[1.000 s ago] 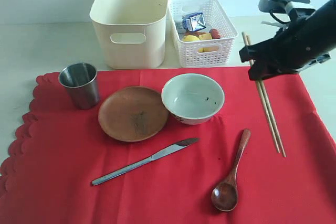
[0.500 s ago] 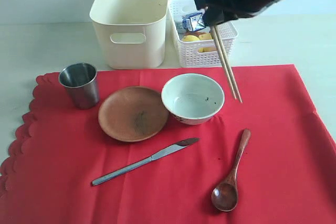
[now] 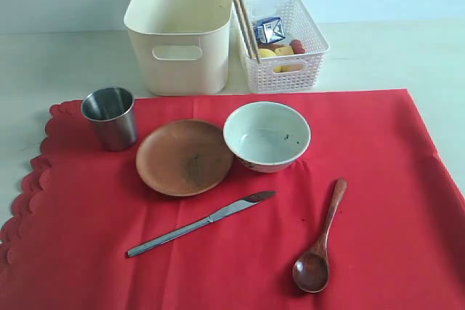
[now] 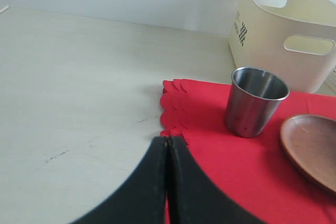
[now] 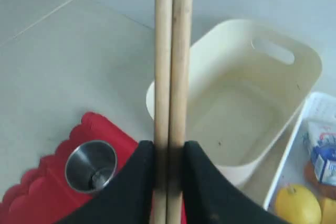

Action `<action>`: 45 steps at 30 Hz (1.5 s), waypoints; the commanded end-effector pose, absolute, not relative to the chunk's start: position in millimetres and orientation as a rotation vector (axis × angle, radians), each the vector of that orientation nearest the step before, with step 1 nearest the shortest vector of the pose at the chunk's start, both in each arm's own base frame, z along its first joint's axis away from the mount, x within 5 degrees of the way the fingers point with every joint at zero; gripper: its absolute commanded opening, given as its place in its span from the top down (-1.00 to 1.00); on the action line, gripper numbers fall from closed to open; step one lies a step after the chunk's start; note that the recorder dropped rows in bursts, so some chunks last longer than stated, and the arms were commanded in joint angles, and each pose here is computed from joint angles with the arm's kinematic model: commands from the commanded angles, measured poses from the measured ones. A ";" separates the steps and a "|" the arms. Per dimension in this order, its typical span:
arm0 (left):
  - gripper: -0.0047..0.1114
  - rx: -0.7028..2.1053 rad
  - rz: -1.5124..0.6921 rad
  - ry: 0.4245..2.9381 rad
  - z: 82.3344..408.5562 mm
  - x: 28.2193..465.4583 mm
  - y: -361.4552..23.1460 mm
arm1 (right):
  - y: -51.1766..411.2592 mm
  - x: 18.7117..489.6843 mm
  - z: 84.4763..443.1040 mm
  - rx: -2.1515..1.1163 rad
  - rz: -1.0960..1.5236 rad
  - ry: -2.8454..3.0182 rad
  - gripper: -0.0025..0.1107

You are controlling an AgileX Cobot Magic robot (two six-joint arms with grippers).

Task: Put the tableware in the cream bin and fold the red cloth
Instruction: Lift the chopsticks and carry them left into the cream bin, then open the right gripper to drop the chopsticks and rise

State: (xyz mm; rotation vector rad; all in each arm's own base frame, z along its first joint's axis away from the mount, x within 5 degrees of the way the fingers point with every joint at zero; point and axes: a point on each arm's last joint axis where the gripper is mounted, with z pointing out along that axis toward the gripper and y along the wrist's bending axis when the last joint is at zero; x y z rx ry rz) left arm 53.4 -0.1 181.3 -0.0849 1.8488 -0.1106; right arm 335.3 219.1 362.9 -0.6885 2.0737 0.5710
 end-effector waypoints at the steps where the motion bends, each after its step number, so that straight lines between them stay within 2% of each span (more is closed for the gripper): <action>1: 0.92 -0.090 -0.117 1.842 180.9 53.2 -0.3 | 241.5 341.7 370.6 -0.704 0.568 1.971 0.96; 11: 0.92 -0.090 -0.117 1.842 180.9 53.2 -0.3 | 290.1 362.1 364.5 -0.726 0.529 1.764 0.96; 19: 0.92 -0.090 -0.117 1.842 180.9 53.2 -0.3 | 305.6 389.7 346.2 -0.606 0.468 1.615 0.96; 23: 0.92 -0.090 -0.117 1.842 180.9 53.2 -0.3 | 310.0 401.9 329.6 -0.599 0.399 1.556 0.96; 32: 0.92 -0.090 -0.117 1.842 180.9 53.2 -0.3 | 322.8 427.1 261.6 -0.603 0.303 1.557 0.96; 45: 0.92 -0.090 -0.117 1.842 180.9 53.2 -0.3 | 329.6 434.2 206.5 -0.630 0.318 1.702 0.96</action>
